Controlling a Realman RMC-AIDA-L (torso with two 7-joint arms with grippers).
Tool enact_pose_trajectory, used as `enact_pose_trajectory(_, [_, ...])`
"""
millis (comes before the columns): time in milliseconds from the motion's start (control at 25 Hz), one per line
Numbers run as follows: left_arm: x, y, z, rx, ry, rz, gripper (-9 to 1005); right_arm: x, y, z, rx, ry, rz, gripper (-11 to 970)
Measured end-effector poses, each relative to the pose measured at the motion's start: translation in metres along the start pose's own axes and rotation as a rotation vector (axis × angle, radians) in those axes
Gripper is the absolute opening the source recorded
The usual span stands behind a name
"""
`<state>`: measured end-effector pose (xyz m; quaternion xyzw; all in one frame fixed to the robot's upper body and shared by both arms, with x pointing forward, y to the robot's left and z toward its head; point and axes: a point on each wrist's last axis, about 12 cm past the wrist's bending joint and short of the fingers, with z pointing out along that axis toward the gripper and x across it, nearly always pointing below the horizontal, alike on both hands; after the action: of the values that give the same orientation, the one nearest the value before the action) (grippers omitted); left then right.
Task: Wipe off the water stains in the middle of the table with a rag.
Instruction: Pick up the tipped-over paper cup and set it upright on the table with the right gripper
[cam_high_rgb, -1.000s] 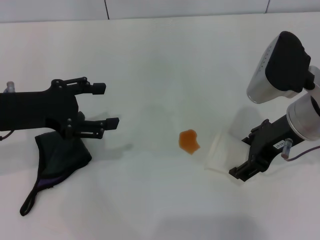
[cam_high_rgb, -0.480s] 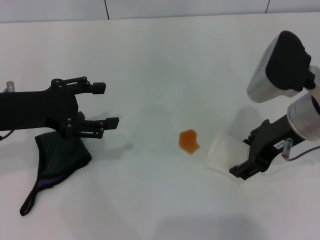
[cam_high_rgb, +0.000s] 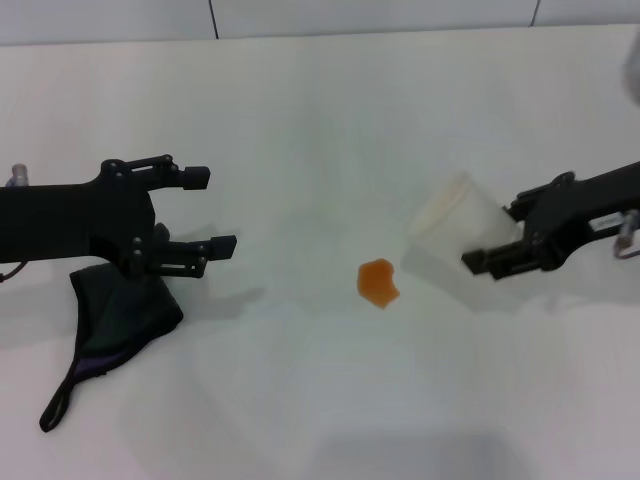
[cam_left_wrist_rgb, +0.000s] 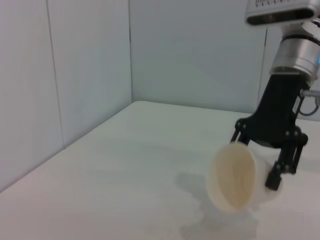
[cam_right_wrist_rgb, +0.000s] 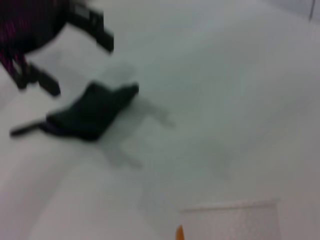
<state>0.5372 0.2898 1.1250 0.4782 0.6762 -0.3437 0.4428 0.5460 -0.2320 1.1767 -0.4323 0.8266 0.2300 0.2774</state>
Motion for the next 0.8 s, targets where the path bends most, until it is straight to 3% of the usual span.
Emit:
enact_pose_trajectory(120, [0.0,0.0,0.0,0.0,-0.001,0.001,880,0.014,-0.009,-0.003,-0.023,-0.096,0.023,674])
enact_pose_trajectory(360, [-0.001,0.0,0.0,0.0,-0.002,0.004,880,0.04,-0.02,0.011,-0.035,-0.223,0.029,663])
enact_pose_trajectory(800, [-0.002,0.001,-0.001,-0.004,-0.005,0.004,879,0.073,-0.037,0.035,0.052,-0.412,0.007,663])
